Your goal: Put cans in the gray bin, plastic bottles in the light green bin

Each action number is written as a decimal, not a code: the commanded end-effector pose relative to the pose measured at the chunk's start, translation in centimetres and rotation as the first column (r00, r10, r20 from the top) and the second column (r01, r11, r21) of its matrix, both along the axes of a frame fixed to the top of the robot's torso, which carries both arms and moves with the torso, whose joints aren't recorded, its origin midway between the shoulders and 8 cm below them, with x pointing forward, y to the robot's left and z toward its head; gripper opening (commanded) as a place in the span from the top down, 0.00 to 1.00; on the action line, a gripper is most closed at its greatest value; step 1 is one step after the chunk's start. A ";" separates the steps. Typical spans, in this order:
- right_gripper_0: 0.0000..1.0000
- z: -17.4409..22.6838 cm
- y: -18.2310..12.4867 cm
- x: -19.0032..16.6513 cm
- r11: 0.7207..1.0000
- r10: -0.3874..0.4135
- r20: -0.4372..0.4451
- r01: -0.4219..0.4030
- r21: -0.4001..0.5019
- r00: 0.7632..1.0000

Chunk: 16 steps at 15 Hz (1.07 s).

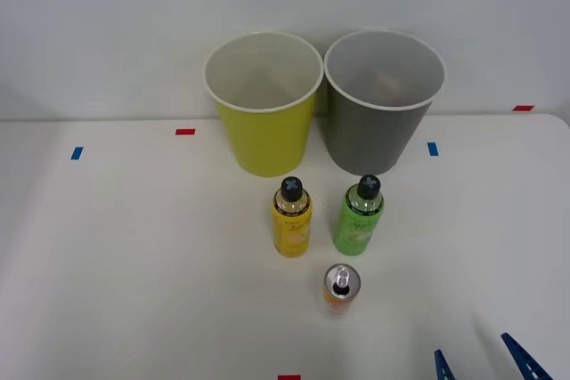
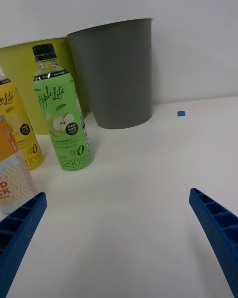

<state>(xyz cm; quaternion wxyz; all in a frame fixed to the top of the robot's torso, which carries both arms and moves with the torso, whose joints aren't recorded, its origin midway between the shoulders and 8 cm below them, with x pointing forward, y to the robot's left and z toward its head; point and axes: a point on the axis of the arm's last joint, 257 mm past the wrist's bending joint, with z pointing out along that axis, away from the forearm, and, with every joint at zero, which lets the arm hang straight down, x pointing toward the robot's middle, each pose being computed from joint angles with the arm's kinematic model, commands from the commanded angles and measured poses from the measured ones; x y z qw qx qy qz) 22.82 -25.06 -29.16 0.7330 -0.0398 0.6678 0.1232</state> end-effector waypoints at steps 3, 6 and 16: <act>0.00 0.0 0.0 0.0 1.000 0.000 0.000 0.000 0.000 1.000; 0.00 0.0 0.0 0.0 1.000 0.000 0.000 0.000 0.000 1.000; 0.00 0.0 0.0 0.0 1.000 0.000 0.000 0.000 0.000 1.000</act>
